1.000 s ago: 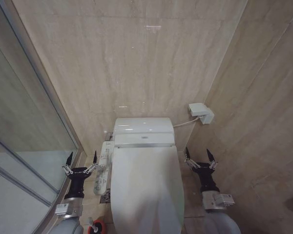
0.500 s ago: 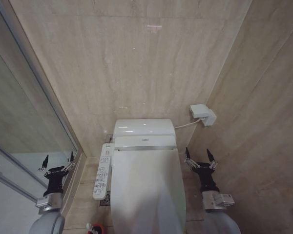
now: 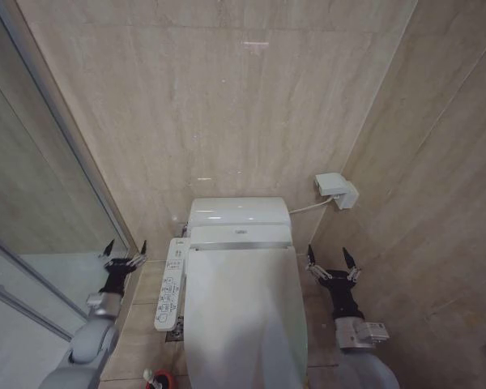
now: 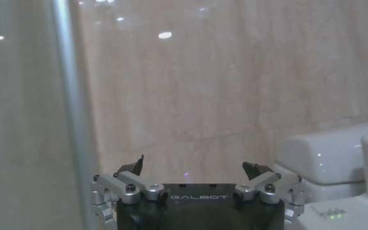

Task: Open the toilet lid, clean the toilet bowl with a toilet brush, close the toilet lid, and flush.

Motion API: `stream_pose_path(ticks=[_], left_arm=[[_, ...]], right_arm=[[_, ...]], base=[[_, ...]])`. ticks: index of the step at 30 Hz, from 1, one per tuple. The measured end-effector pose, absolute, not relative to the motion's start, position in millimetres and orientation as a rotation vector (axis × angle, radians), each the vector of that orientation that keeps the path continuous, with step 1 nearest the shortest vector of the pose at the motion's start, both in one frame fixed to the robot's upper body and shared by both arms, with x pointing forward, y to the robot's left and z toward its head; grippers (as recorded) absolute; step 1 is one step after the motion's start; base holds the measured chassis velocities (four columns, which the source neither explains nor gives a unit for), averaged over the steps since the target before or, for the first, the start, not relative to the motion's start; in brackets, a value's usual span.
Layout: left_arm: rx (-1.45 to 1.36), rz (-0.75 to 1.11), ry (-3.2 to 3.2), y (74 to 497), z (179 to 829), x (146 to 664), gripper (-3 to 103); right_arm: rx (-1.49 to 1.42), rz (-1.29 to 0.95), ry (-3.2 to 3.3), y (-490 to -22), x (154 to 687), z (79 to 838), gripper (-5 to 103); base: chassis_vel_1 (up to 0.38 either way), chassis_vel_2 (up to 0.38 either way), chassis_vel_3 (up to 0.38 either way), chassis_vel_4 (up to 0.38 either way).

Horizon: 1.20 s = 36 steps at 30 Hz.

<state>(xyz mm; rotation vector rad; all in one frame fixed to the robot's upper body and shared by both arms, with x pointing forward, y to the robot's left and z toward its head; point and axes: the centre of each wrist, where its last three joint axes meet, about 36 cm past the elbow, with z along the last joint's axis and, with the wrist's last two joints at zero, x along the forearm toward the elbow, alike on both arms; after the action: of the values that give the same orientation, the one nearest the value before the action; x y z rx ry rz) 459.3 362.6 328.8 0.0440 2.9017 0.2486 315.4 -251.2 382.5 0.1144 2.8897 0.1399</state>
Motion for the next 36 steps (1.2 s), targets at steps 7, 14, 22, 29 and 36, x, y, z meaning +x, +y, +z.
stream_pose_path(ticks=[7, 14, 22, 29, 36], left_arm=[[0.15, 0.341, 2.887, 366.7, 332.3, 491.2, 100], [0.227, 0.46, 2.883, 383.7, 325.3, 512.0, 100], [0.332, 0.604, 2.871, 408.4, 314.8, 524.1, 81], [0.446, 0.709, 2.84, 412.6, 302.0, 532.4, 54], [0.516, 0.793, 2.79, 406.9, 296.1, 546.6, 27]], right_arm=[[0.114, 0.14, 2.89, -251.2, 315.4, 382.6, 100], [0.114, 0.14, 2.89, -251.2, 315.4, 382.6, 100], [0.114, 0.14, 2.89, -251.2, 315.4, 382.6, 100], [0.114, 0.14, 2.89, -251.2, 315.4, 382.6, 100], [0.114, 0.14, 2.89, -251.2, 315.4, 382.5, 100]], base=[[0.0, 0.0, 0.0, 0.0], [0.0, 0.0, 0.0, 0.0], [0.0, 0.0, 0.0, 0.0], [0.0, 0.0, 0.0, 0.0], [0.0, 0.0, 0.0, 0.0]])
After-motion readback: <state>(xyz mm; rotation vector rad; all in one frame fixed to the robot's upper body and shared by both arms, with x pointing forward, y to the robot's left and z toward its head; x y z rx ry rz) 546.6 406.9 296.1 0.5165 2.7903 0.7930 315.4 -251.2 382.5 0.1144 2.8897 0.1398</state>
